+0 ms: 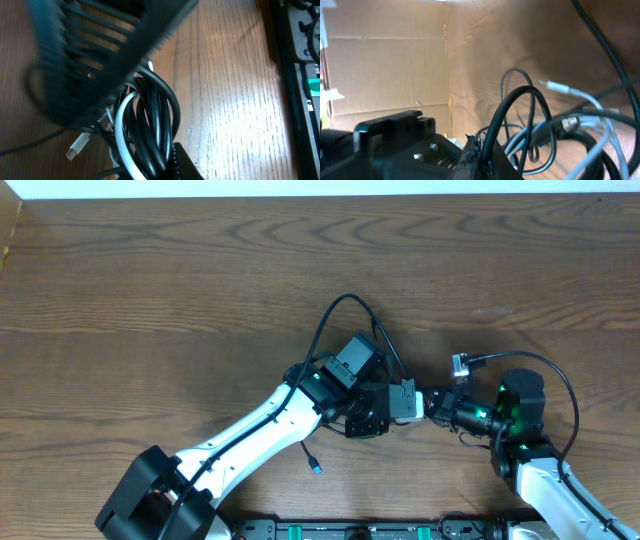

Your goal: Untangle cables

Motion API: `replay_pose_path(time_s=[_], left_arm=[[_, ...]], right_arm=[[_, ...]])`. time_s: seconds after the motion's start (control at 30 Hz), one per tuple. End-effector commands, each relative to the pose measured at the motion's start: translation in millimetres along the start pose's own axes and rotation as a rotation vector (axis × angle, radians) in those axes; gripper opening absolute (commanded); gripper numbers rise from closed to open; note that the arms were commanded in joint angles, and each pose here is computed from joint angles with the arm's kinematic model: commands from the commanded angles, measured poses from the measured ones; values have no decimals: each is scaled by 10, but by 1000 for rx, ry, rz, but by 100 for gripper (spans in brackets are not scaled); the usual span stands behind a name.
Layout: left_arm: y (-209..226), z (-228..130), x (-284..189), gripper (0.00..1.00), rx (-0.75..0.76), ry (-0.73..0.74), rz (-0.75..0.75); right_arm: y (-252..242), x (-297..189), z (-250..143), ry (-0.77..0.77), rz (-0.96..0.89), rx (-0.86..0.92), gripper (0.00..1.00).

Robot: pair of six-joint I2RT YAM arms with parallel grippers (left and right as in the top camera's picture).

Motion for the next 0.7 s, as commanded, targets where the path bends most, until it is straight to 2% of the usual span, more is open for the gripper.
replay_pose_path(time_s=[0.0, 0.1, 0.33, 0.57, 0.67], left_arm=[[-31, 97, -82, 7, -21, -27, -3], [-69, 12, -82, 8, -49, 7, -18], [-42, -222, -141, 8, -168, 88, -20], [159, -283, -235, 8, -286, 70, 18], [370, -352, -313, 8, -400, 62, 88]], right_arm=[[82, -9, 189, -74, 8, -199, 1], [288, -41, 361, -151, 57, -416, 1], [644, -240, 690, -325, 123, -644, 1], [648, -433, 854, -405, 88, -675, 2], [529, -551, 947, -438, 35, -644, 2]])
Point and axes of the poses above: each gripper's point midway between its finger pads, its own x axis out along the fingers, its own y axis along the line the jaws close on, z = x × y, the point moved 1 cm from there along -x, back along the fingers, and after that the axes turned 13 degrees about -x, right-handed, at the moved point
